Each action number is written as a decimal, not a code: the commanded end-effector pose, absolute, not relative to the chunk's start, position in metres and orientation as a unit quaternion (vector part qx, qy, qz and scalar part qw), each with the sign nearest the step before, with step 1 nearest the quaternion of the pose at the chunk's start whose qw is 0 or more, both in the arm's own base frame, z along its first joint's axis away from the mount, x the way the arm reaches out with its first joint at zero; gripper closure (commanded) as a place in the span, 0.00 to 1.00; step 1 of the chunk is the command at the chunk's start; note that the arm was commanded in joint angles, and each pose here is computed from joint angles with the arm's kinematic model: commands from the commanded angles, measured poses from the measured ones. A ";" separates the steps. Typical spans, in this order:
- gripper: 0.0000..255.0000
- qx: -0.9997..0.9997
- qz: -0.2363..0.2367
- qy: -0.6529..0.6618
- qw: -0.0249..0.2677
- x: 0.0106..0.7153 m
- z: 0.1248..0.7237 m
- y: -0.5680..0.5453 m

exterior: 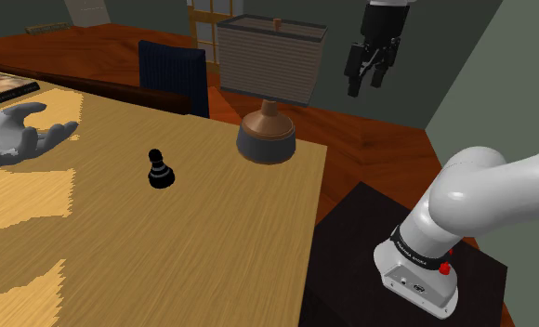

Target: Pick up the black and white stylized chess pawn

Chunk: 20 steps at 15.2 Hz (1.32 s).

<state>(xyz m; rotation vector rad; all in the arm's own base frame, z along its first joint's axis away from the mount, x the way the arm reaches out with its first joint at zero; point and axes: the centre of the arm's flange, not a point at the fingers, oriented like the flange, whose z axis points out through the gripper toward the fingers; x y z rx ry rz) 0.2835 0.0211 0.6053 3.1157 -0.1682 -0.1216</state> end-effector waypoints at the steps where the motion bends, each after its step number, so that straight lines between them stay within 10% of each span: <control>1: 0.00 0.998 -0.039 -0.054 0.009 0.283 0.605 0.021; 20: 0.00 0.997 -0.058 -0.046 0.018 0.437 0.535 0.214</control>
